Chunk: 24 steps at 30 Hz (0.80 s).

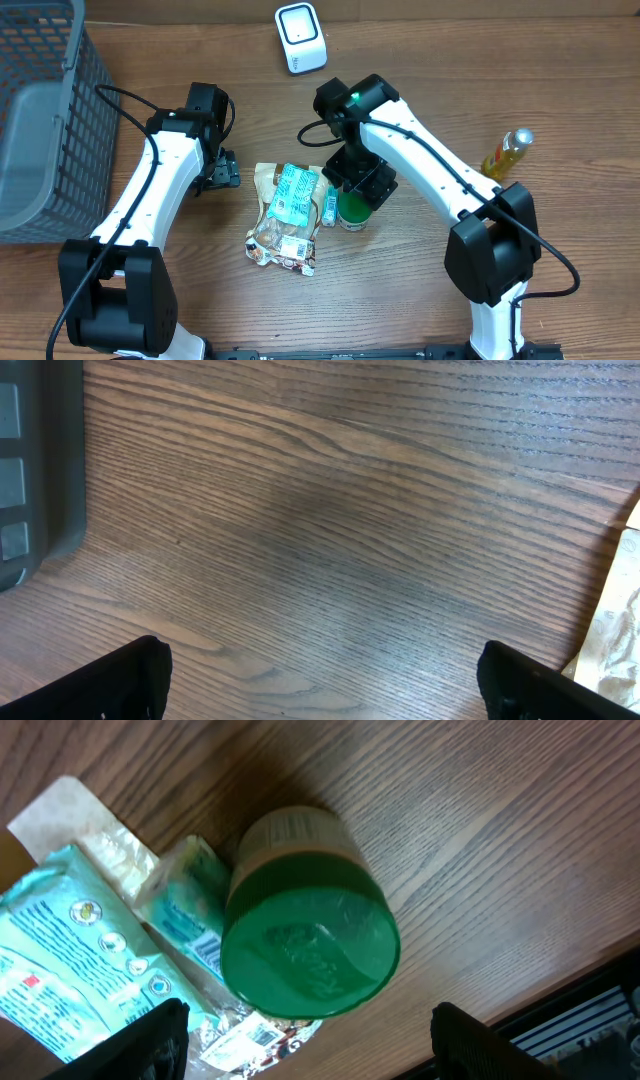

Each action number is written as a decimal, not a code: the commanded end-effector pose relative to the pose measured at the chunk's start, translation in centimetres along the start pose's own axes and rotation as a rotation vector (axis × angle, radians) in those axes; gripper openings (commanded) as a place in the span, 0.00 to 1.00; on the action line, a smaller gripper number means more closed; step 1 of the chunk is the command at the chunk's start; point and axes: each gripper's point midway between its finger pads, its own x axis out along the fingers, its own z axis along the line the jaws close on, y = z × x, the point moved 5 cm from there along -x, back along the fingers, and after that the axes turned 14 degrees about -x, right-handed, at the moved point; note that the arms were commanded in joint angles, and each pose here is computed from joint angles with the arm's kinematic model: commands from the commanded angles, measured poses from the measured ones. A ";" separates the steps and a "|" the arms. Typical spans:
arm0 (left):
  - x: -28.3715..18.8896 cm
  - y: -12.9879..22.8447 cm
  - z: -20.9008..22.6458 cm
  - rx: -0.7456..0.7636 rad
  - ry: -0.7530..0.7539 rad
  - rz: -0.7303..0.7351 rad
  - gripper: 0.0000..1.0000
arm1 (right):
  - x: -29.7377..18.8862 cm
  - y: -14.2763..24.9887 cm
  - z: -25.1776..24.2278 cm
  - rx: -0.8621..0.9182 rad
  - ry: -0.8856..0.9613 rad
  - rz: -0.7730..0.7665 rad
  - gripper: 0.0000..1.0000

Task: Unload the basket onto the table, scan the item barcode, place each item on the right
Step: 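Lower the open right gripper around the green-lidded jar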

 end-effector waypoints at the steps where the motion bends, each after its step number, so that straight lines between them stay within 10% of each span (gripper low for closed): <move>1: -0.9 -0.7 0.2 -0.027 0.009 -0.036 1.00 | 0.1 0.5 0.1 -0.020 0.016 -0.018 0.76; 24: -0.9 -0.7 0.2 -0.027 0.009 -0.036 1.00 | 3.3 0.3 -0.5 -0.020 0.069 -0.014 0.81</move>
